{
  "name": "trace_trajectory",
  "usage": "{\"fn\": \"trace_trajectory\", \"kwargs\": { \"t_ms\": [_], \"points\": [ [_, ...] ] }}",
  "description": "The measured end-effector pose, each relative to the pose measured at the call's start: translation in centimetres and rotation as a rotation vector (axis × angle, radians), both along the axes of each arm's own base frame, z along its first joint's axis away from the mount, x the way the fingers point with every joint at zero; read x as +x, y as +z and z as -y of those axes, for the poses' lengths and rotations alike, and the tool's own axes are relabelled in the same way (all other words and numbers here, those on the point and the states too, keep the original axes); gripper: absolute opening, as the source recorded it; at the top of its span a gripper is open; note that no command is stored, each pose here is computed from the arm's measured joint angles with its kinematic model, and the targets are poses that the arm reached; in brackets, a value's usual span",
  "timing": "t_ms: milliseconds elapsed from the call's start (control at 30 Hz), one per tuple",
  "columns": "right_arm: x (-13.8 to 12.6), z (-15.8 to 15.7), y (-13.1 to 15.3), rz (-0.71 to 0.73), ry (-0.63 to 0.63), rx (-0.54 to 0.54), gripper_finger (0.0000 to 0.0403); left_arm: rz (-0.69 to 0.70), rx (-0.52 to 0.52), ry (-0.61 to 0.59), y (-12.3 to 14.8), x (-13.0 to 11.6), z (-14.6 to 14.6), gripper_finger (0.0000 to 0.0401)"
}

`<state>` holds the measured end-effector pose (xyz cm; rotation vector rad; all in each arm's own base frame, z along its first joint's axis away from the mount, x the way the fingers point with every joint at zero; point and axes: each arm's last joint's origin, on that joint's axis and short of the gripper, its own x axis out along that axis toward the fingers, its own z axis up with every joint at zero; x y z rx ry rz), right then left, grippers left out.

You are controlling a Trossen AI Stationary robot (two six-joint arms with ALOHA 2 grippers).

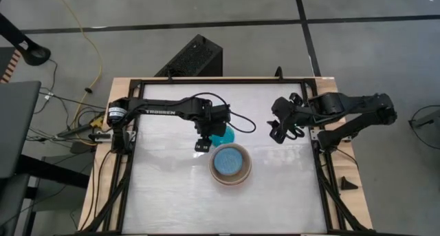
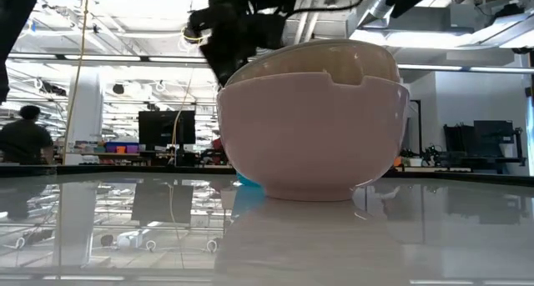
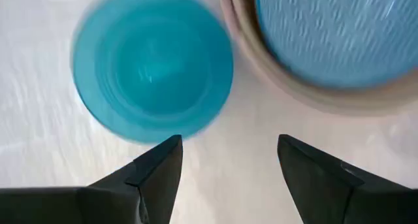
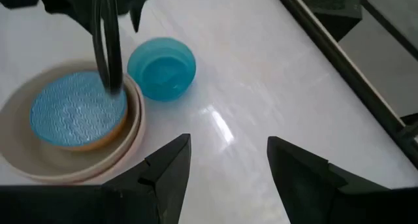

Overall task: Nest bowls inside each other
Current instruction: Stack the light blue bowl on top of the blue bowl

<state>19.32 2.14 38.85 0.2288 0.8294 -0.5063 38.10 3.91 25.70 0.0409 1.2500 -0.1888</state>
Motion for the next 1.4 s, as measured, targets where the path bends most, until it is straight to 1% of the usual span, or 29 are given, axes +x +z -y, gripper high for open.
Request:
{"fn": "trace_trajectory", "kwargs": {
  "t_ms": [267, 333, 433, 500, 667, 733, 800, 933, 1033, 1267, 1400],
  "points": [
    [-1.8, 0.3, 1.0, 0.080, -0.038, 0.039, 0.0237, -0.008, 0.141, -0.147, -0.4, 0.1, -0.2, 0.0223],
    [-2.3, 0.4, 1.3, 0.101, -0.046, 0.048, 0.0237, 0.006, 0.159, -0.167, -0.3, 0.2, -0.4, 0.0220],
    [-3.1, 0.5, 1.8, 0.140, -0.046, 0.054, 0.0237, 0.023, 0.152, -0.192, -0.5, 0.3, -0.4, 0.0218],
    [-3.6, 0.6, 2.2, 0.175, -0.042, 0.053, 0.0237, 0.041, 0.156, -0.202, -1.3, 0.4, -0.4, 0.0217],
    [-4.7, 0.9, 3.3, 0.282, -0.044, 0.044, 0.0237, -0.040, 0.119, -0.210, -5.0, -0.8, -0.2, 0.0217],
    [-5.2, 1.0, 3.7, 0.315, -0.051, 0.034, 0.0237, -0.066, 0.138, -0.203, -6.2, -1.3, -0.2, 0.0217],
    [-5.8, 1.1, 3.9, 0.340, -0.055, 0.034, 0.0237, -0.081, 0.158, -0.193, -6.8, -1.5, -0.3, 0.0217],
    [-6.4, 1.3, 4.2, 0.361, -0.057, 0.037, 0.0237, -0.022, 0.194, -0.153, -6.8, -1.0, -0.5, 0.0217],
    [-6.6, 1.3, 4.2, 0.366, -0.058, 0.039, 0.0237, 0.030, 0.204, -0.134, -5.9, -0.3, -0.6, 0.0217],
    [-6.7, 1.3, 4.0, 0.345, -0.065, 0.042, 0.0237, 0.130, 0.189, -0.139, -4.6, 0.9, -0.3, 0.0217],
    [-6.7, 1.3, 4.0, 0.340, -0.068, 0.043, 0.0237, 0.136, 0.187, -0.152, -4.6, 0.9, -0.3, 0.0217]
  ]
}}
